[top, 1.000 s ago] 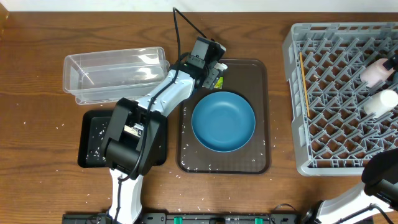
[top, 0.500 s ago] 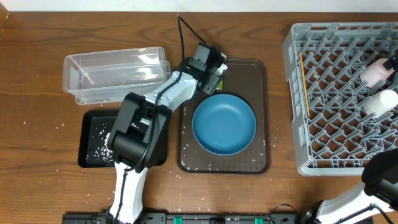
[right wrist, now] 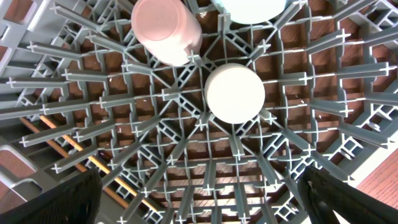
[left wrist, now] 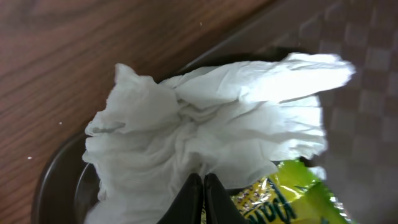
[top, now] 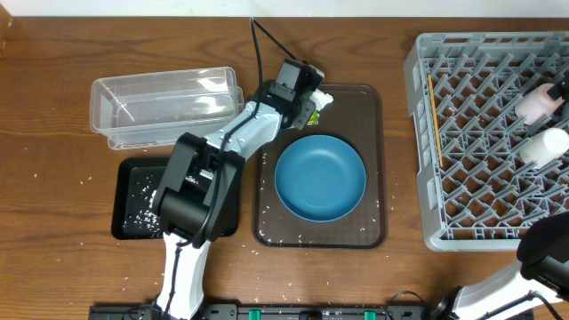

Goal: Sort waste into correct bins and load items into the dishwasher rack
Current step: 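Grasp the crumpled white tissue on the brown tray with the left gripper, then carry the tissue into the clear plastic container and release it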

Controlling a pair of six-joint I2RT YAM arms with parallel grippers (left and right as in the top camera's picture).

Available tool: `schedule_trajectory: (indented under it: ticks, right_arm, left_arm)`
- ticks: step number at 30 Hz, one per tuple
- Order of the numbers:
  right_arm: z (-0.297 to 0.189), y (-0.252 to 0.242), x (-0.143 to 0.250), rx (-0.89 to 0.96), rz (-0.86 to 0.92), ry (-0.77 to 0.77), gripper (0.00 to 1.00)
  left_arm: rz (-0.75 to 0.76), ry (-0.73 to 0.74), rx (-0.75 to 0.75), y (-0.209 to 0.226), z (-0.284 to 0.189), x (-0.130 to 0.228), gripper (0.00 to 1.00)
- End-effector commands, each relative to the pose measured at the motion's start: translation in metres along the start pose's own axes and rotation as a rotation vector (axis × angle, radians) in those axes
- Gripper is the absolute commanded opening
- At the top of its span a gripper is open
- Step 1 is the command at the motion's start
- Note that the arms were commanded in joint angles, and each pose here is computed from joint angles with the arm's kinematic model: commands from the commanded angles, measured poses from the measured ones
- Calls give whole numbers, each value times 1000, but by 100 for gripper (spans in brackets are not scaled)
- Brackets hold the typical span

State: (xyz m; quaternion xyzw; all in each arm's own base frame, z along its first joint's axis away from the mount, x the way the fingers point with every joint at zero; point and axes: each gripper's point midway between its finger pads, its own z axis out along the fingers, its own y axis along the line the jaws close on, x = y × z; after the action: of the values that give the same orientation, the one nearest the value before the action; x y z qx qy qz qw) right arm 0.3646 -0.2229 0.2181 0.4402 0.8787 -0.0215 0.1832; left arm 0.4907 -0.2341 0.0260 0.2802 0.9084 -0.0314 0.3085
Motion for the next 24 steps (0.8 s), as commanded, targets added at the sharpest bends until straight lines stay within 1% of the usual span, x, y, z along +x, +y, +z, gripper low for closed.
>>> schedule_trajectory:
  ticks: [1, 7, 11, 12, 14, 16, 17, 19, 24]
  right_arm:
    - [0, 3, 1, -5, 7, 3, 99]
    - [0, 3, 1, -5, 7, 3, 99]
    - [0, 3, 1, -5, 7, 3, 99]
    - [0, 3, 1, -5, 7, 3, 99]
    - [0, 3, 1, -4, 7, 3, 99]
    - [0, 3, 1, -4, 7, 3, 99]
    - [0, 3, 1, -5, 7, 3, 99]
    - [0, 3, 1, -5, 7, 3, 99]
    - [0, 3, 1, -5, 7, 3, 99]
  left_arm:
    - [-23, -87, -15, 8, -34, -32, 6]
    - [-86, -154, -32, 14, -63, -54, 6]
    - [-91, -187, -35, 17, -79, -64, 6]
    - [-98, -191, -34, 17, -81, -65, 10]
    - [-128, -191, -29, 16, -81, -65, 39]
    - [-137, -167, -11, 12, -73, -58, 49]
    - [-135, -153, 2, 9, -67, -54, 52]
    - [-133, -128, 34, 2, -57, -46, 56]
    - [-132, -72, 64, -6, -26, -26, 56]
